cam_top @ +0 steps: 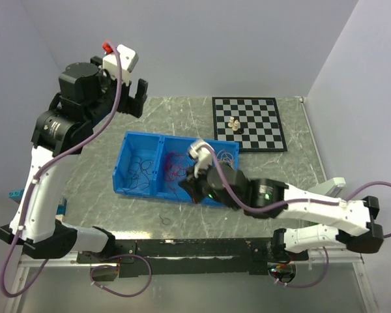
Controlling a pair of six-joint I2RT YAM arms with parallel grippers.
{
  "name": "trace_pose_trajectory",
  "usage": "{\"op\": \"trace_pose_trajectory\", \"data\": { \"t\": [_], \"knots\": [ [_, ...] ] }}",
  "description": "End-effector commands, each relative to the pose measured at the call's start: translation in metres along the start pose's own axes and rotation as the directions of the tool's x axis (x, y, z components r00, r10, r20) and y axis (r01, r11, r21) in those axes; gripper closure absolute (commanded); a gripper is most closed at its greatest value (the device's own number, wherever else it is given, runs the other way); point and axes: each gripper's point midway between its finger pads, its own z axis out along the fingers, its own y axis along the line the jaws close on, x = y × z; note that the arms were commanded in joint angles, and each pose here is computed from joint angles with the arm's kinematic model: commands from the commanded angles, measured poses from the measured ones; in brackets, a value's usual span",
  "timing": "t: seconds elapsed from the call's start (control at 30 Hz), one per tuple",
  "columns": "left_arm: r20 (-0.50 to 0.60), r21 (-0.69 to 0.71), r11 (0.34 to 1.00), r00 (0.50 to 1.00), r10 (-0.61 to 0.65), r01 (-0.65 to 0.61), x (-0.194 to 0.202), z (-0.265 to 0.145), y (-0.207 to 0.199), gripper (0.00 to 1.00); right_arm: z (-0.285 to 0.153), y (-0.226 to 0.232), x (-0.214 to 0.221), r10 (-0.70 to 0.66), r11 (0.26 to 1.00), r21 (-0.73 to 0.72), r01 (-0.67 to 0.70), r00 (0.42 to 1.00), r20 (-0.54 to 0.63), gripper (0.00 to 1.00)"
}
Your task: Untangle the cables
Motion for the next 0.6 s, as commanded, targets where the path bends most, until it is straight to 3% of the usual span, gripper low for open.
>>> {"op": "trace_pose_trajectory", "data": {
  "t": [0.0,0.17,0.3,0.4,0.57],
  "knots": [
    [-0.169,-0.106,0.993,0.983,-0.073,0.056,0.066,-0.010,0.032,0.03,0.017,0.015,-0.072,-0.103,0.991,-0.070,0.113,0.986,0.129,1.00],
    [-0.069,-0.239,0.957,0.980,-0.186,0.165,0.076,-0.018,0.064,0.03,0.045,0.020,-0.121,-0.169,0.981,-0.058,0.185,0.963,0.210,1.00],
    [0.071,-0.414,0.871,0.964,-0.257,0.263,0.072,-0.035,0.101,0.03,0.081,0.018,-0.134,-0.201,0.976,-0.042,0.215,0.955,0.217,1.00],
    [0.085,-0.461,0.832,0.949,-0.304,0.308,0.080,-0.038,0.115,0.03,0.108,0.014,-0.140,-0.225,0.972,-0.019,0.234,0.952,0.207,1.00],
    [0.042,-0.488,0.820,0.947,-0.319,0.298,0.103,-0.036,0.121,0.03,0.146,-0.002,-0.140,-0.242,0.970,0.030,0.241,0.954,0.179,1.00]
  ]
}}
